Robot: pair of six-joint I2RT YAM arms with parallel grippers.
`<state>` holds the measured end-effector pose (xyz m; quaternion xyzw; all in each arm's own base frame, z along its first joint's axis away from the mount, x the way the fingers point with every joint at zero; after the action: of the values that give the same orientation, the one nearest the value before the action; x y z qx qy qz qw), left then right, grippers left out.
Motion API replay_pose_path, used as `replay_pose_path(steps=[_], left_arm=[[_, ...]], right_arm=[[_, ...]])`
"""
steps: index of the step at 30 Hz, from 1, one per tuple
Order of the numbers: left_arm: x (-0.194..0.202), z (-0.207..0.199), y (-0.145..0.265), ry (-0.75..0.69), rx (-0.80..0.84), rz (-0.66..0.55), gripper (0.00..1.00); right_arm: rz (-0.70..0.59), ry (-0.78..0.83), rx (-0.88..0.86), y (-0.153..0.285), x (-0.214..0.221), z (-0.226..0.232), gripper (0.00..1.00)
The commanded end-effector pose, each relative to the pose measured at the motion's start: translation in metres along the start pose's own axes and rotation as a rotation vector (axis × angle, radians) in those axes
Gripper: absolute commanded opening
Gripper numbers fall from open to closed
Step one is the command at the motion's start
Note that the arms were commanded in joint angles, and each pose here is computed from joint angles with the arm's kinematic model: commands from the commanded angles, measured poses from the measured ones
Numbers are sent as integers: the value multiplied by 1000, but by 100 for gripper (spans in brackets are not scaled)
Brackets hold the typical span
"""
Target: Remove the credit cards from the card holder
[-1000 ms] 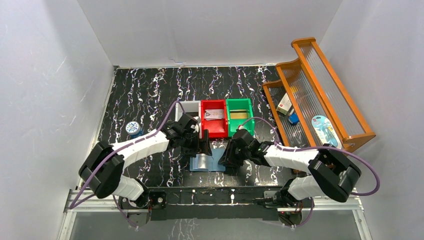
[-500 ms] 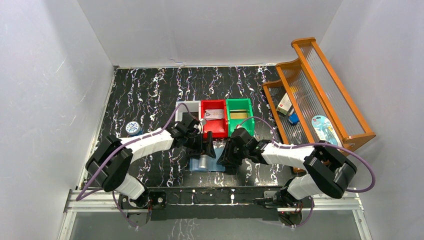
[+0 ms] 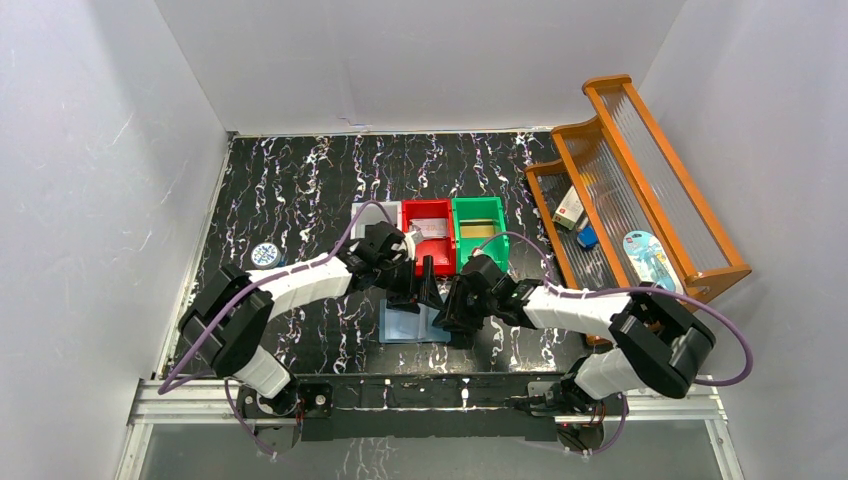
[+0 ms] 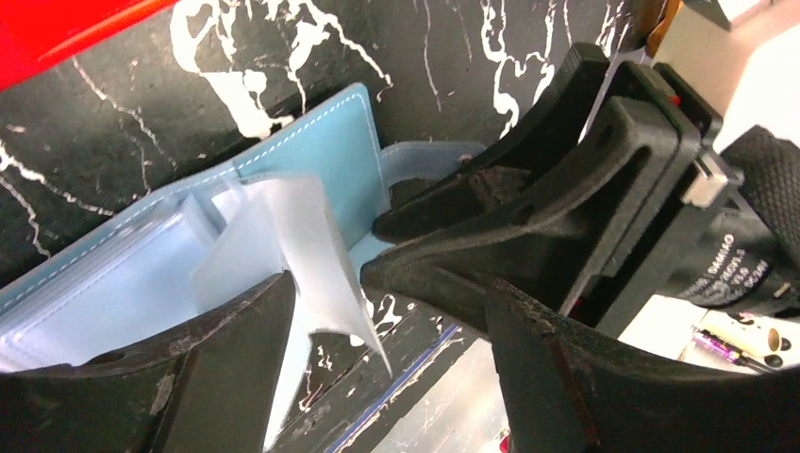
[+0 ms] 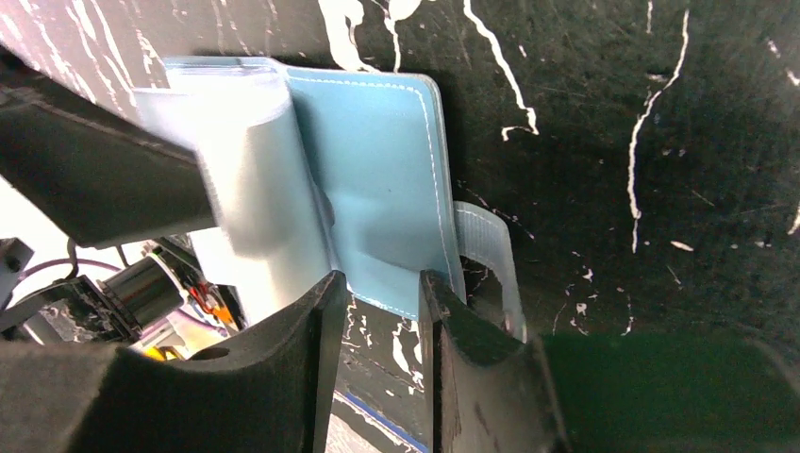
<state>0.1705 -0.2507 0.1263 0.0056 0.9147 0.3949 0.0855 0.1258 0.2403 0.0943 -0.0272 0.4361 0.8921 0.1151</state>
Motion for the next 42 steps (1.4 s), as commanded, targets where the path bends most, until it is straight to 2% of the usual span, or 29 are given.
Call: replay_pose_path(steps=[1,5,11,18,27,36,42], left_arm=[[-7,-13,-4,3,67,1,70],[-7,-7,-12,27,42,6,65],[-13,-14,-19,19,78,4,63],[-20,-19,-25,30,83,8,65],[-25,-23,-31,33,90,21,67],[-27,-24,-33,40,88,17,68],[-28,-26,-30,33,93,10,69]], right_arm=[[-87,20,-31,11,-8,7,43],[-182,-4,-17,27,-13,5,41],[-306,-9,-144,49,-17,13,36],[-266,85,-308,59,-10,26,30],[-190,199,-369,49,-6,43,29],[-110,151,-208,20,-1,23,32],[-99,128,-119,7,-4,16,33]])
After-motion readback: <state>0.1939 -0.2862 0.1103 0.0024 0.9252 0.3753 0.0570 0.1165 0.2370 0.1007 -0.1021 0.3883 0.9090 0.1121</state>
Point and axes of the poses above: each gripper's point midway between its finger pads, its own y axis back along the fingers, its own z axis along the line the jaws close on, x = y × z, the point moved 8 cm from there along y, back along the fingers, and after that the axes turned 2 degrees about y, right-handed, at the moved point
